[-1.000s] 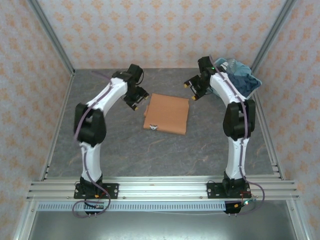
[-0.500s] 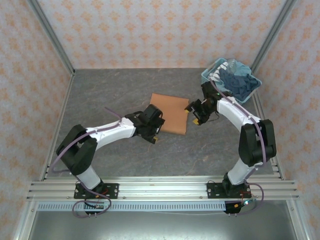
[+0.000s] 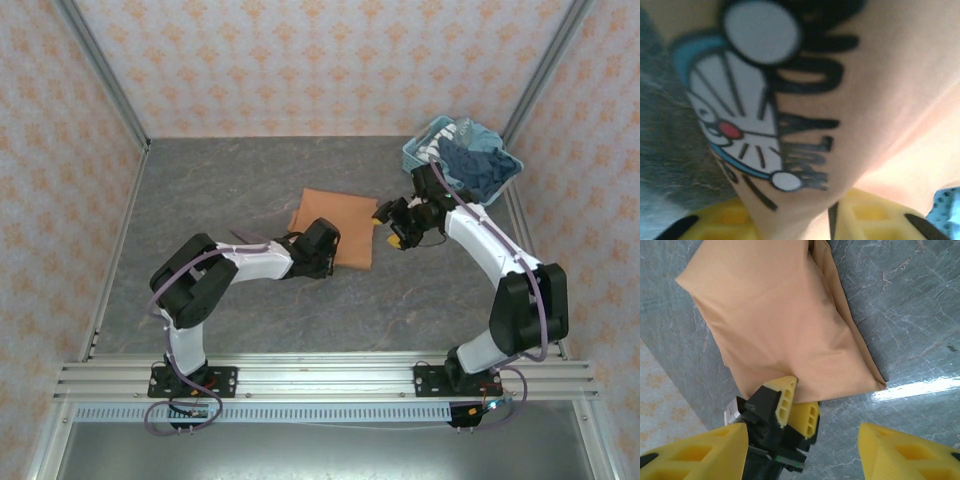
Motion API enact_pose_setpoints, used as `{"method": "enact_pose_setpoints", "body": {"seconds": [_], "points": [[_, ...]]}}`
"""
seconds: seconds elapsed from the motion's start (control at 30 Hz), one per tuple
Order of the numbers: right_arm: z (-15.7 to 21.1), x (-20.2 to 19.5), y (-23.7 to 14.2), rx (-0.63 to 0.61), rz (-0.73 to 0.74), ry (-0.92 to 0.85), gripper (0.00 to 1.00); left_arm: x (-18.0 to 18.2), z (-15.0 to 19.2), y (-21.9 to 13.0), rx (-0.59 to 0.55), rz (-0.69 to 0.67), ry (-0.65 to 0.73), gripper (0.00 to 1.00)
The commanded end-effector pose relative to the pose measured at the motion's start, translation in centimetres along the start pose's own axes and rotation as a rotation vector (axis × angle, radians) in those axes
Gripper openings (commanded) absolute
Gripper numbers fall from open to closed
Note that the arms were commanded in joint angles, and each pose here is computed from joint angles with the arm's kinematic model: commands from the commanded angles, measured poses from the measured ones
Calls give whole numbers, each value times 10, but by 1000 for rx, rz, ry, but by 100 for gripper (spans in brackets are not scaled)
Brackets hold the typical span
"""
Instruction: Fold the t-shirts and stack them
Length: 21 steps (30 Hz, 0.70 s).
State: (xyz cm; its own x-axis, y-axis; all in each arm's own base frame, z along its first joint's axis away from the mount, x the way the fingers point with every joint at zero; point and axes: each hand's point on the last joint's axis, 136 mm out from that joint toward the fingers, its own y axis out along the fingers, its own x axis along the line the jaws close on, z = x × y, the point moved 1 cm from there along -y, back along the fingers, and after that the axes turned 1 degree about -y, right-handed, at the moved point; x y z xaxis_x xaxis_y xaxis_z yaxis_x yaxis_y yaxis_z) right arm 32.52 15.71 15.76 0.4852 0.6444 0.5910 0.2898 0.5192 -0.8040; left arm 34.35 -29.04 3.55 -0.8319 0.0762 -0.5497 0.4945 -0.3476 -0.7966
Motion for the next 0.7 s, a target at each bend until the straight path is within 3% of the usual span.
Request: {"method": "enact_pose_setpoints", "body": {"seconds": [0.0,0.17,0.4,0.53,0.67], "points": [[-1,0,-18,-41,24,-26,57,-18,-30,9,-80,69,-69,15],[-3,0,-31,-73,39,-47,56,-23,-98,6,-184,64,-79,5],[1,0,-46,-112,32,-61,56,-56,-219,-40,-308,53,-46,5],[4,-4,-50,-118,32,-59,56,-85,-291,-51,-323,50,-21,5],[5,-7,-55,-134,41,-59,56,-91,-361,-62,-368,19,-45,5]]}}
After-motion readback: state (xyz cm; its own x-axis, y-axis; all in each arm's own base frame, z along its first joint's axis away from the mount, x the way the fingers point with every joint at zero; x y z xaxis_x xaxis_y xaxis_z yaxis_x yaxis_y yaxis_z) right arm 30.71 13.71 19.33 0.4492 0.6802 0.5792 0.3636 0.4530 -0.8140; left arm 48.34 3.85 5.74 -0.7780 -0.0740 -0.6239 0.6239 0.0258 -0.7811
